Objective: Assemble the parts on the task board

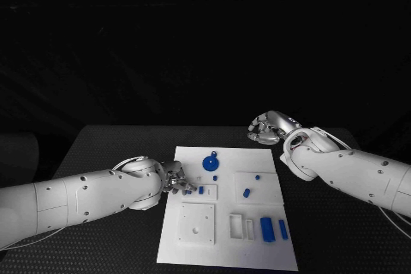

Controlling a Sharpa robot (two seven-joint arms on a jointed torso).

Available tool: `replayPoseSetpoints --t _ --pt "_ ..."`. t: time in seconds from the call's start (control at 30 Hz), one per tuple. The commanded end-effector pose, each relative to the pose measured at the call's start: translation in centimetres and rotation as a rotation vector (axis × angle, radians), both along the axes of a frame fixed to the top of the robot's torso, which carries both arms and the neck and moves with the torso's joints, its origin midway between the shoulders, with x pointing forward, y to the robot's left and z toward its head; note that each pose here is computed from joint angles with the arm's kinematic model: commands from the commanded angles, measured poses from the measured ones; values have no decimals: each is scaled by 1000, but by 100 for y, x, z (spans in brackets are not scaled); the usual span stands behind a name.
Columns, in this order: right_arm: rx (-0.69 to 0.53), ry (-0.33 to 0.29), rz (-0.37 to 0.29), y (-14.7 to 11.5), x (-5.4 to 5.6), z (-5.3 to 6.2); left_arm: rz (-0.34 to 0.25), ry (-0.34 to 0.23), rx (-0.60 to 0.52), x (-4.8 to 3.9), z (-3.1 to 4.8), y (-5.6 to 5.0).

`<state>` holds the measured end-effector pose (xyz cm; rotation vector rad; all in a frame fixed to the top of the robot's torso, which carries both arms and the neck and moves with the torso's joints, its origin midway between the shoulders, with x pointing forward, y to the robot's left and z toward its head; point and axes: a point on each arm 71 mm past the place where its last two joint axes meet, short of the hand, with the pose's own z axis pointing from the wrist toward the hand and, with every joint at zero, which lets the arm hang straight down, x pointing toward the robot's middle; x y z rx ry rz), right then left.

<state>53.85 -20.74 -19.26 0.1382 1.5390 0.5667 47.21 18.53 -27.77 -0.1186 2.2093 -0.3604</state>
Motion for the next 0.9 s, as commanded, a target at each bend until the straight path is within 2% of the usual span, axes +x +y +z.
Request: replayPoseSetpoints --t 0.03,0.23,0.43,0.7,0.9 --pt "-5 3 14 14 -4 -3 4 10 16 -20 -43 36" --pt "-5 3 13 12 -3 -3 22 3 -10 -23 -28 55" --pt "-6 2 11 -4 -2 -3 75 -36 -89 5 39 106" --pt "8 10 23 -28 -14 -3 154 -74 -257 92 216 155" --pt "38 36 82 -2 -68 -4 185 -86 -369 136 308 194"
